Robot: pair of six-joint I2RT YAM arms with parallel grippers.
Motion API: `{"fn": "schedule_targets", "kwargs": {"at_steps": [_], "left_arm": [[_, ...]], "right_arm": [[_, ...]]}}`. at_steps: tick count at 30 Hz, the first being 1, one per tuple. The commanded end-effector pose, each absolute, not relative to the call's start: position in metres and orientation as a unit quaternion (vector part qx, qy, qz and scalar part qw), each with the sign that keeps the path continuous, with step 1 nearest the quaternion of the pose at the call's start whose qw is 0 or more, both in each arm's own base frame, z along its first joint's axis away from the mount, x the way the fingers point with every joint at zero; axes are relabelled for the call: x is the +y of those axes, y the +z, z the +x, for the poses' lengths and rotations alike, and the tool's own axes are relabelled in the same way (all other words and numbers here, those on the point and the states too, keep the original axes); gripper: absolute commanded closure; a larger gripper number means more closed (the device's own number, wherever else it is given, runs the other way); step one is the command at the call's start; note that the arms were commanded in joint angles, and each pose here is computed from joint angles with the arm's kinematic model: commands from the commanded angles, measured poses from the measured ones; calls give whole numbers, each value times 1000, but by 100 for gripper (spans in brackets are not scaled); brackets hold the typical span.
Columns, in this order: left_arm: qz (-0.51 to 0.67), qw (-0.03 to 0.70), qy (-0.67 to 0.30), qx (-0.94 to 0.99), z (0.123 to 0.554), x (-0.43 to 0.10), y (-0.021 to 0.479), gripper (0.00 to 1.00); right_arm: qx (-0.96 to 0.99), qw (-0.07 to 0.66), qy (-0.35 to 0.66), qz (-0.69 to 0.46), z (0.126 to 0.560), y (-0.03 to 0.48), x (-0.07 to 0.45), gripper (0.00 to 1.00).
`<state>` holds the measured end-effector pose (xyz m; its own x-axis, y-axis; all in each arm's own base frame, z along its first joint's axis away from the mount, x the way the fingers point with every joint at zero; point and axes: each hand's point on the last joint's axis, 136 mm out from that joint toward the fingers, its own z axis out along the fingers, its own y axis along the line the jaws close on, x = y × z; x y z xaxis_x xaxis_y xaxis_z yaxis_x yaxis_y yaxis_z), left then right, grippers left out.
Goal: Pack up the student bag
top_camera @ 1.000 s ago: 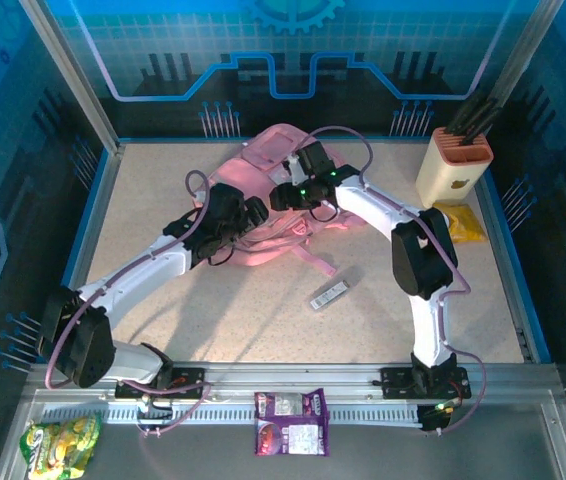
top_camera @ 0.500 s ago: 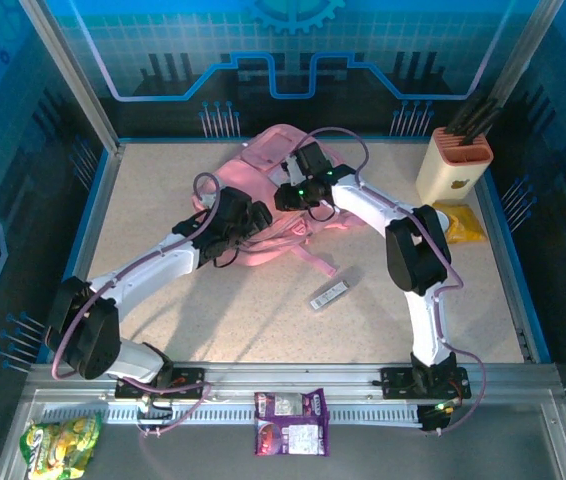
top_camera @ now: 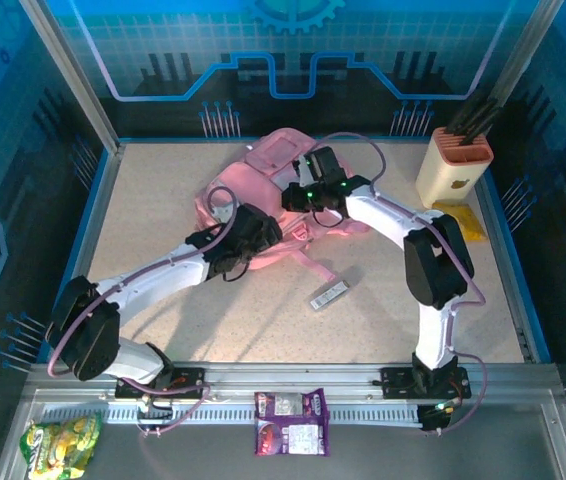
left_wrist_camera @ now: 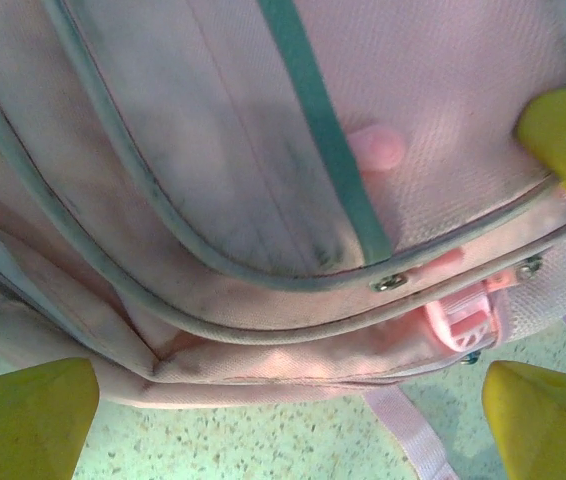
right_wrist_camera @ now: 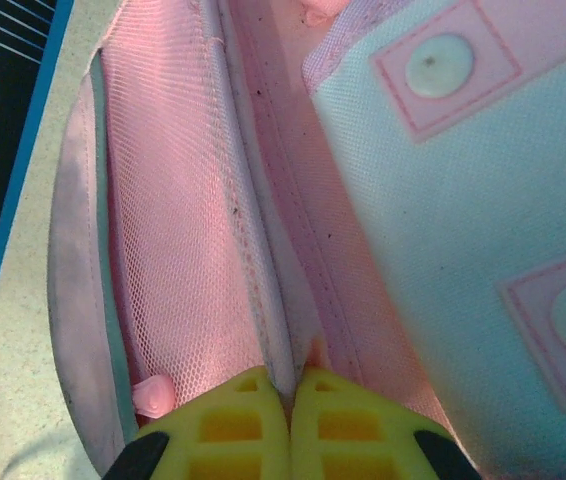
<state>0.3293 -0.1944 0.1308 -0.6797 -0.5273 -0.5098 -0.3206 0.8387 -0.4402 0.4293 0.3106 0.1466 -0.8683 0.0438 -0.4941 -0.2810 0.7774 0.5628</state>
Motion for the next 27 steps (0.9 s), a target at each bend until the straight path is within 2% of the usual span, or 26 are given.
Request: {"fn": "schedule_targets", "kwargs": {"at_steps": [1, 4, 9, 12, 22, 27], "left_arm": [[-264, 344, -163, 886, 329, -197, 128, 1], [-247, 360, -180, 882, 339, -209, 136, 1], [-222, 402, -153, 875, 359, -210, 158, 1], [-207, 399, -146, 881, 364, -216, 159, 1], [-221, 381, -120, 889, 329, -207, 155, 1], [-236, 378, -118, 887, 329, -206, 151, 1]], "right_arm": [[873, 293, 386, -51, 429, 201, 315, 100], [870, 295, 394, -37, 422, 201, 313, 100], [863, 297, 408, -9, 413, 203, 310, 100], [859, 297, 417, 12, 417, 207, 310, 100], [830, 305, 463, 56, 420, 236, 322, 100], [823, 309, 473, 56, 415, 247, 330, 100]]}}
